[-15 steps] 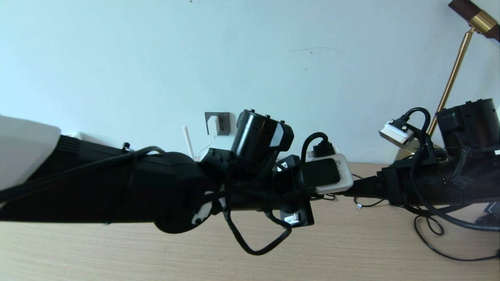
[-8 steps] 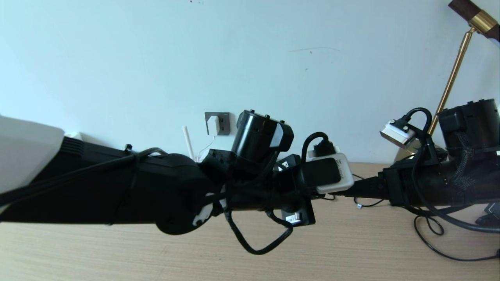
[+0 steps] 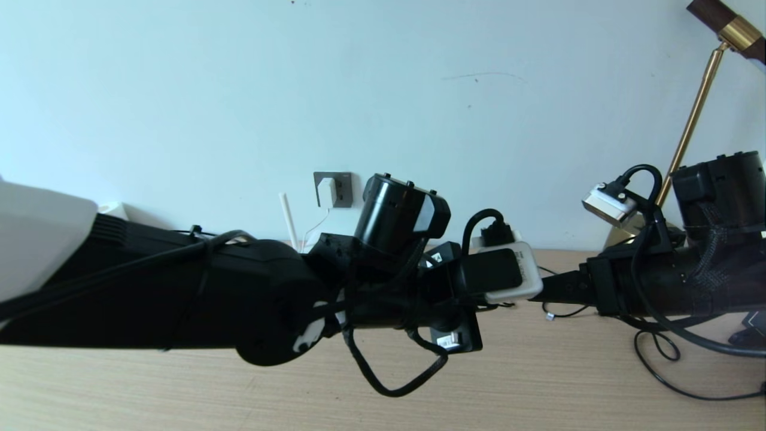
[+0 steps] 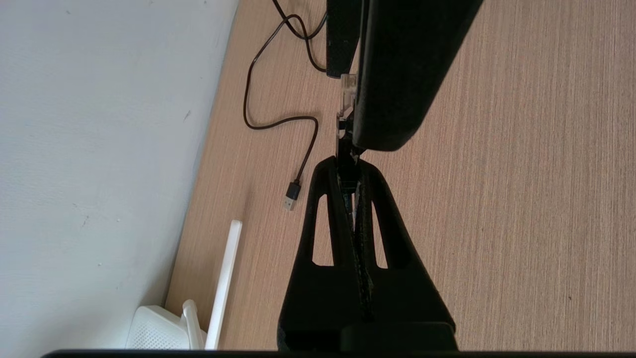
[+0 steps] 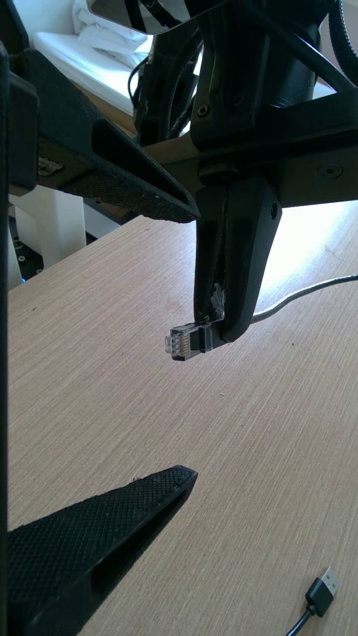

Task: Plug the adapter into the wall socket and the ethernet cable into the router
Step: Hand it to the other hand

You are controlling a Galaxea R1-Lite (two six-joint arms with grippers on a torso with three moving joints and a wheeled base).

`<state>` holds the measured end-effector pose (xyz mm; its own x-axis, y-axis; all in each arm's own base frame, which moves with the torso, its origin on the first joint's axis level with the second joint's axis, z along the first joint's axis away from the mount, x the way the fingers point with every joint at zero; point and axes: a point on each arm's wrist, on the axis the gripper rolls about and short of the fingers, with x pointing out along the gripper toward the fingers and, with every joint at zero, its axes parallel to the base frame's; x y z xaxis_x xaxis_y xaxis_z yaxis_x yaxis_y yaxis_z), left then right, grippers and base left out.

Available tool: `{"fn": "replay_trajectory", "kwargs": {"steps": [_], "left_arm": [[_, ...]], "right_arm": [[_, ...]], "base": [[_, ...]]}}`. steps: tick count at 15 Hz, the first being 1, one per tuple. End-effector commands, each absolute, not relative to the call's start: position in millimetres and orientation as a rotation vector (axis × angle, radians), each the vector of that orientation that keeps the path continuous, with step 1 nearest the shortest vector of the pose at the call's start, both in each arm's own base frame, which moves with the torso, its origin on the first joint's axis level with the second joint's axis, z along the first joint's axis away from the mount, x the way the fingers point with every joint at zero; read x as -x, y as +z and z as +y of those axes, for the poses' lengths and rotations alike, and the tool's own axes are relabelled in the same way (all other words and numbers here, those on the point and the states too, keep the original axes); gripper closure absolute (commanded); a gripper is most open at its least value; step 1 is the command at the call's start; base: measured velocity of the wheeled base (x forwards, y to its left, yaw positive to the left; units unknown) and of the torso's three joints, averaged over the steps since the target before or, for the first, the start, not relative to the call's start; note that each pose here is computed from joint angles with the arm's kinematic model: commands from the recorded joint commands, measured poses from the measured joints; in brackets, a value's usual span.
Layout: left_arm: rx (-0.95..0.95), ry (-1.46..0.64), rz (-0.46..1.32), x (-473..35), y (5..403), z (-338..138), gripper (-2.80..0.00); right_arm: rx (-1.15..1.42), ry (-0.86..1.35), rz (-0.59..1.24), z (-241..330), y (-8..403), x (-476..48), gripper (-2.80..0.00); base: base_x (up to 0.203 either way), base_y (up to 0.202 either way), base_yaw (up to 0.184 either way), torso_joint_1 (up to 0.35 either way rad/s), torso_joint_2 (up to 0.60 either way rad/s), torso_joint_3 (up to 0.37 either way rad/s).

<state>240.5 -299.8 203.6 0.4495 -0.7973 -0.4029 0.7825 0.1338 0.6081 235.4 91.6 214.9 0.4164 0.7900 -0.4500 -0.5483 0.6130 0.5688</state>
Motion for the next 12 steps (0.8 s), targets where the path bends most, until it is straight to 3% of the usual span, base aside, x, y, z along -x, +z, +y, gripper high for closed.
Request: {"fn": "replay_trajectory", "kwargs": {"steps": [1, 2, 12], "left_arm": [[-0.870, -1.149, -0.027, -239.5, 204.4, -300.2, 0.00], [-0.869, -1.153, -0.030, -238.6, 204.5, -301.0, 0.00], [-0.859, -1.176, -0.054, -235.1, 205.2, -304.8, 0.00]], "right_arm": [[-0.363, 0.867, 0.759, 91.6, 215.0, -235.1, -2.80], [-0.363, 0.867, 0.758, 91.7, 215.4, -235.2, 0.00], [-0.352, 0.896, 0.779, 100.7, 212.5, -232.9, 0.00]], "base": [[0.000, 0.000, 0.000, 0.000, 0.00, 0.000], [0.000, 0.000, 0.000, 0.000, 0.00, 0.000], [0.000, 0.000, 0.000, 0.000, 0.00, 0.000]]}}
